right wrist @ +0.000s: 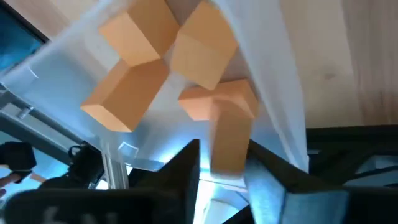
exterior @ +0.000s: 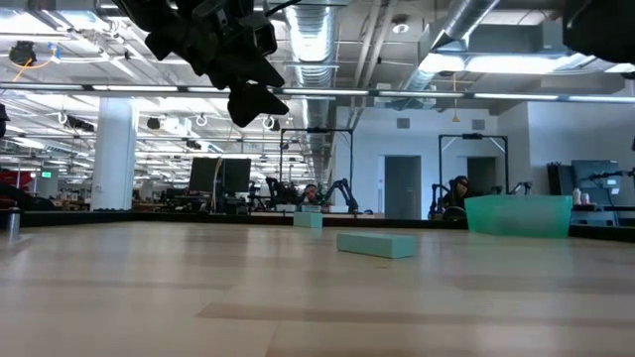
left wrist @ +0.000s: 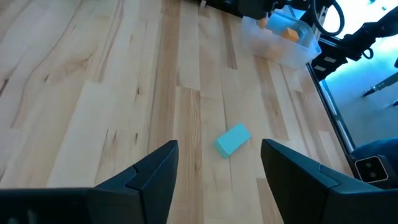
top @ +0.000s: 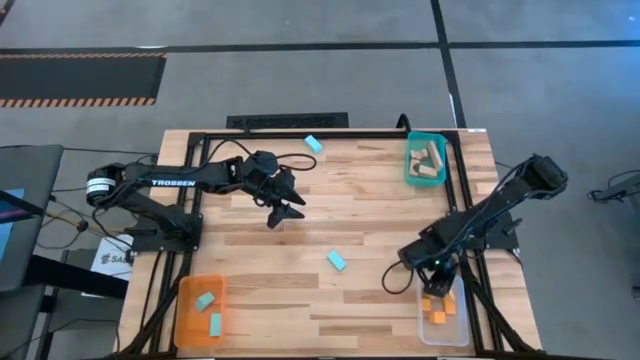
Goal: Sort & place blocks by color
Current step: Put the yellow block into the transparent bin, then put the blue block into the orange bin
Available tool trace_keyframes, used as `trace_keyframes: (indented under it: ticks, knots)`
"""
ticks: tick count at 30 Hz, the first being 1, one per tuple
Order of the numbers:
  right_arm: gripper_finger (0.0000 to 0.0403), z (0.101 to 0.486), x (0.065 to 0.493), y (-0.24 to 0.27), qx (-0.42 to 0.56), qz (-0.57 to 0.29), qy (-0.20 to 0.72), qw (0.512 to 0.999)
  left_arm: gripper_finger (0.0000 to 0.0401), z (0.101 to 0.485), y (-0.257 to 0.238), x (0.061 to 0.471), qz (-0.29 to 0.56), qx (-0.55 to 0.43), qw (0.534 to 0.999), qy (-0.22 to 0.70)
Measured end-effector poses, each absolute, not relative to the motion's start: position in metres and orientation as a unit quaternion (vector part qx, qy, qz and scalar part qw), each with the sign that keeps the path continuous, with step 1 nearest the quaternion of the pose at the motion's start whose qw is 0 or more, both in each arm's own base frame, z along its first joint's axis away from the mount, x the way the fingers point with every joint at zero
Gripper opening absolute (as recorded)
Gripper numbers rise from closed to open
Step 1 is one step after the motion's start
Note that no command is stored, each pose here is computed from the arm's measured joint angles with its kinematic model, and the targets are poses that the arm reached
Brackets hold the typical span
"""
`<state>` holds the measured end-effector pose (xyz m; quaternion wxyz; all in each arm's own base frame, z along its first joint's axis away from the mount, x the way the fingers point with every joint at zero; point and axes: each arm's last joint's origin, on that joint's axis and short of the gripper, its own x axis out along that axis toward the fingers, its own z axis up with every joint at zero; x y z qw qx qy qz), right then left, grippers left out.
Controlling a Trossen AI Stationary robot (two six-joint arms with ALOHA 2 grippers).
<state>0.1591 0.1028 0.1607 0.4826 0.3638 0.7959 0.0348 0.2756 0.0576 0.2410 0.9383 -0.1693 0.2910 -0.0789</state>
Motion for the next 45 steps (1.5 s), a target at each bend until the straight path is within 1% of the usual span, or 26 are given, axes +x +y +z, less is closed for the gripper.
trace_keyframes:
  ticks: [4, 7, 9, 11, 14, 17, 20, 24, 26, 28, 33, 36, 43, 45]
  knots:
    - [0.0186, 0.161, 0.163, 0.097, 0.374, 0.043, 0.790, 0.484, 0.0217, 0.241, 0.058, 0.276, -0.079, -0.170, 0.938, 0.291]
    - [0.0231, 0.162, 0.165, 0.093, 0.391, 0.062, 0.788, 0.471, 0.0217, 0.240, 0.058, 0.276, -0.079, -0.170, 0.938, 0.292]
    - [0.0251, 0.164, 0.166, 0.091, 0.406, 0.071, 0.786, 0.461, 0.0217, 0.237, 0.058, 0.277, -0.078, -0.173, 0.936, 0.298]
    - [0.0261, 0.168, 0.166, 0.088, 0.420, 0.081, 0.782, 0.454, 0.0217, 0.232, 0.057, 0.280, -0.083, -0.170, 0.933, 0.306]
    - [0.0264, 0.181, 0.170, 0.086, 0.439, 0.104, 0.766, 0.458, 0.0217, 0.219, 0.052, 0.287, -0.113, -0.144, 0.928, 0.324]
    - [0.0264, 0.201, 0.175, 0.083, 0.452, 0.121, 0.740, 0.484, 0.0217, 0.203, 0.043, 0.296, -0.147, -0.104, 0.922, 0.343]
    - [0.0264, 0.224, 0.179, 0.080, 0.452, 0.124, 0.702, 0.537, 0.0217, 0.188, 0.031, 0.306, -0.194, -0.055, 0.918, 0.342]
    - [0.0264, 0.249, 0.180, 0.075, 0.439, 0.110, 0.645, 0.616, 0.0217, 0.177, 0.010, 0.323, -0.243, 0.041, 0.925, 0.289]
    - [0.0264, 0.257, 0.179, 0.073, 0.434, 0.102, 0.625, 0.641, 0.0217, 0.174, 0.003, 0.333, -0.244, 0.089, 0.926, 0.275]
    - [0.0264, 0.264, 0.177, 0.071, 0.432, 0.100, 0.610, 0.657, 0.0217, 0.172, 0.000, 0.343, -0.250, 0.110, 0.923, 0.271]
    - [0.0264, 0.267, 0.174, 0.070, 0.433, 0.103, 0.602, 0.663, 0.0217, 0.159, -0.002, 0.375, -0.286, 0.114, 0.913, 0.267]
    - [0.0264, 0.267, 0.173, 0.070, 0.433, 0.103, 0.607, 0.658, 0.0217, 0.153, -0.004, 0.391, -0.304, 0.126, 0.903, 0.276]
    - [0.0264, 0.266, 0.171, 0.070, 0.434, 0.102, 0.618, 0.648, 0.0217, 0.136, -0.014, 0.414, -0.344, 0.171, 0.871, 0.305]
    - [0.0264, 0.266, 0.171, 0.071, 0.436, 0.107, 0.621, 0.643, 0.0217, 0.130, -0.017, 0.415, -0.351, 0.178, 0.862, 0.319]
